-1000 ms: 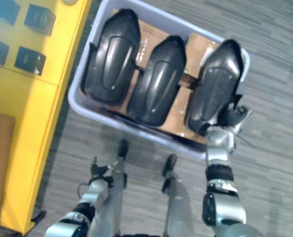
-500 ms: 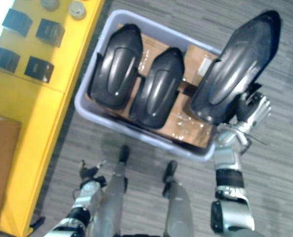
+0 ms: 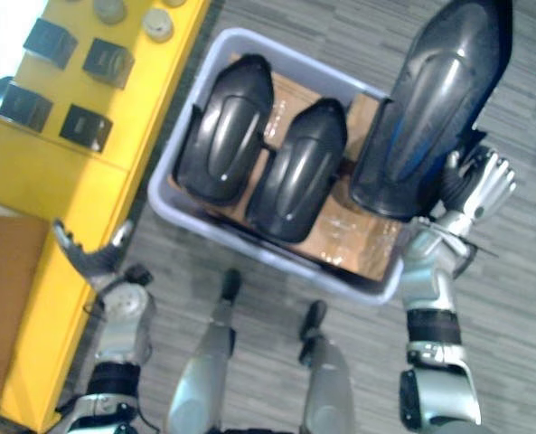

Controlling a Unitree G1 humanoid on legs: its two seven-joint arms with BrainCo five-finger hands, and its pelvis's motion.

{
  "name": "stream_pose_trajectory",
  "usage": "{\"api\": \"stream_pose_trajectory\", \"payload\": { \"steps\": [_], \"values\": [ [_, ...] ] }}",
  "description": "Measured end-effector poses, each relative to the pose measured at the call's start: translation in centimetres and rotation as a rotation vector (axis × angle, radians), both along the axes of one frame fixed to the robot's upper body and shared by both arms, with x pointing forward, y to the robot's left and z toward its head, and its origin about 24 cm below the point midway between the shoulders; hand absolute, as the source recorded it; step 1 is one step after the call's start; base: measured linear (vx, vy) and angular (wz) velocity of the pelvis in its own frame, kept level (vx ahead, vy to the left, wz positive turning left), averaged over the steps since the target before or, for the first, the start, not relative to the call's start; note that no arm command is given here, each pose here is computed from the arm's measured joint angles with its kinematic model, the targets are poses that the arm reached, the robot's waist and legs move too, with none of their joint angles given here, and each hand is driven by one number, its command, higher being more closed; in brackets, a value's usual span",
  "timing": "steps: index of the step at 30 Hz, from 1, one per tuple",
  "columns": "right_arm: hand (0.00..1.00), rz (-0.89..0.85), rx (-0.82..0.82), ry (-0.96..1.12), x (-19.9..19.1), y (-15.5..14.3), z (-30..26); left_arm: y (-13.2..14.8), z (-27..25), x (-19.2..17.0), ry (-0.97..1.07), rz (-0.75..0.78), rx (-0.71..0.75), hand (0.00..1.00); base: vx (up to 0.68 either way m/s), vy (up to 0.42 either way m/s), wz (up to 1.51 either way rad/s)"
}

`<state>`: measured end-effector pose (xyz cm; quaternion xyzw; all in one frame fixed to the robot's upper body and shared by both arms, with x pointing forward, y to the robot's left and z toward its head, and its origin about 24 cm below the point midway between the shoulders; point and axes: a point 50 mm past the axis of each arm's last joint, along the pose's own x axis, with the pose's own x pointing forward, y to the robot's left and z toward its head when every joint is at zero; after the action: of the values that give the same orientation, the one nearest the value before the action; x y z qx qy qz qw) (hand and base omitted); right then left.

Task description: Walk over and take plastic housings, then place them on the shelf

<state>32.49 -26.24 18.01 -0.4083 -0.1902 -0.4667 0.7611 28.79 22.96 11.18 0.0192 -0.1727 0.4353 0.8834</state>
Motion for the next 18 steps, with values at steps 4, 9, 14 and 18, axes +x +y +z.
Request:
{"api": "stream_pose_trajectory", "payload": {
  "steps": [4,9,14,18],
  "values": [
    [1.00,0.025,-0.061,-0.028,0.3,0.7,1.1,-1.1,3.2,0.6,-0.104,-0.070,0.094,0.00,0.00,-0.001,0.01],
    [1.00,0.072,-0.092,-0.028,0.8,1.8,1.4,-3.6,5.7,1.5,-0.182,-0.294,0.161,0.00,0.00,0.000,0.00],
    [1.00,0.137,-0.128,-0.003,1.4,3.2,2.1,-6.4,8.7,2.7,-0.278,-0.589,0.167,0.00,0.00,0.000,0.00],
    [1.00,0.172,-0.166,-0.015,1.7,4.0,2.8,-8.7,10.1,3.7,-0.290,-0.755,0.206,0.00,0.00,0.000,0.00]
  ]
}}
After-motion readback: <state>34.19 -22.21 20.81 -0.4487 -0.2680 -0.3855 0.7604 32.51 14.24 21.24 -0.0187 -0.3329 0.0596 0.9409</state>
